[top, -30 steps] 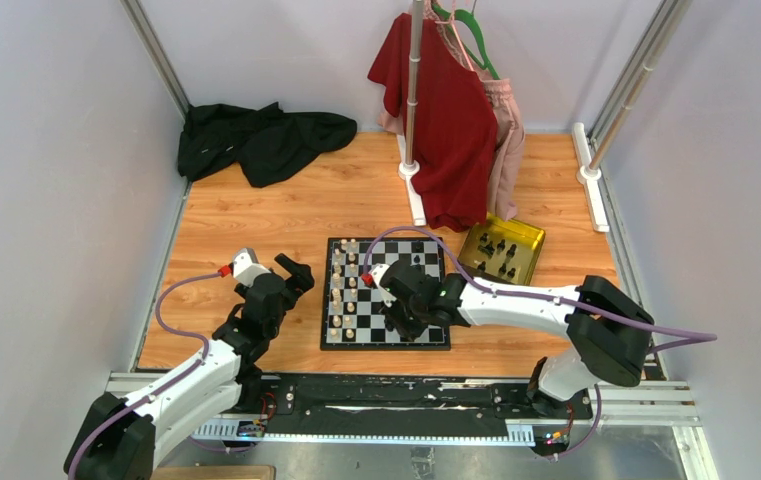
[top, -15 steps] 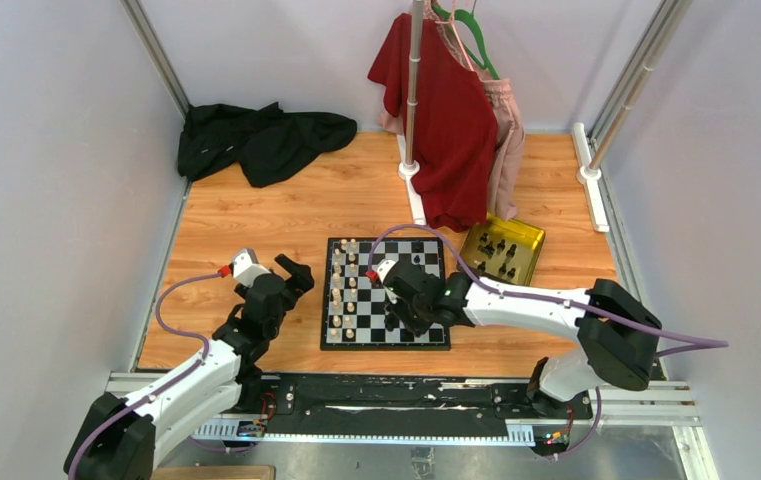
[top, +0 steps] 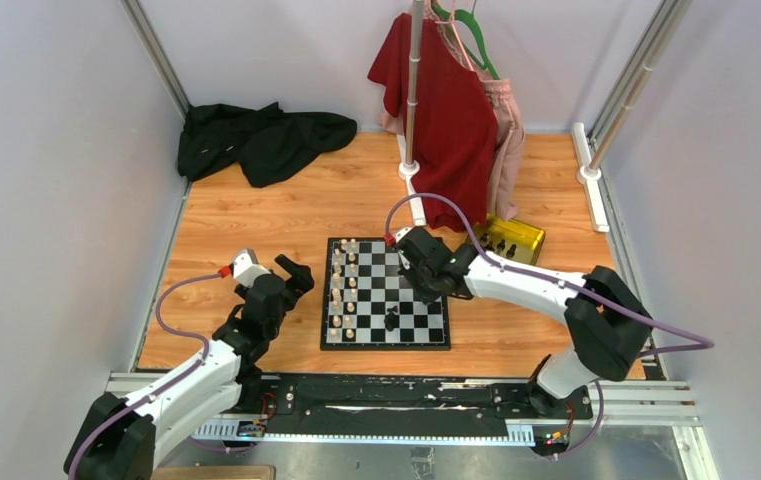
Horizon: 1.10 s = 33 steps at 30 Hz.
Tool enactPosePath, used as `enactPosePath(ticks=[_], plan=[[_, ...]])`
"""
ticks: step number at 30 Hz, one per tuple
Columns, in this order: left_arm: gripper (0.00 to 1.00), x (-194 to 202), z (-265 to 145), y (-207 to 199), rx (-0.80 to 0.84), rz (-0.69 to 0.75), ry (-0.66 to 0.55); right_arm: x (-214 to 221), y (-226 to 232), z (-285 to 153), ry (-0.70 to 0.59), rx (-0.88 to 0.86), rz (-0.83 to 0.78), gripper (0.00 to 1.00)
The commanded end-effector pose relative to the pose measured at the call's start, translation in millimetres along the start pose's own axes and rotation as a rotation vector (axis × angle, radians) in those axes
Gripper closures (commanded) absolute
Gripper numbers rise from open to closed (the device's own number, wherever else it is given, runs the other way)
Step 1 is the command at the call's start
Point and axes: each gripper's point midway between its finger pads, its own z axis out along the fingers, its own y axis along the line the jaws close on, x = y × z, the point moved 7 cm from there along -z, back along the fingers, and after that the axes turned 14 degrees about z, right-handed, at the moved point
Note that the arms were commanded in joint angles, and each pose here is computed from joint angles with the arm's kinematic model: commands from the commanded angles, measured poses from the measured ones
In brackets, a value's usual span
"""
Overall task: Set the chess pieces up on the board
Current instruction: Place the chess piece on the chessboard.
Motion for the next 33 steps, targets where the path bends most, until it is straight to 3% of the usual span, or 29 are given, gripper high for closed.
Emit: enactPosePath(ticks=[1, 30, 33], plan=[[0.0, -2, 1, 3, -0.014, 0.005, -0.022, -14, -10, 11, 0.017, 0.024, 0.001, 1.0], [0.0, 3, 2, 8, -0.031, 0.019, -0.011, -34, -20, 34, 0.048, -0.002, 0.05, 1.0], [0.0, 3, 2, 7, -0.028, 0.019, -0.01, -33, -21, 35, 0.05, 0.002, 0.054, 0.94]])
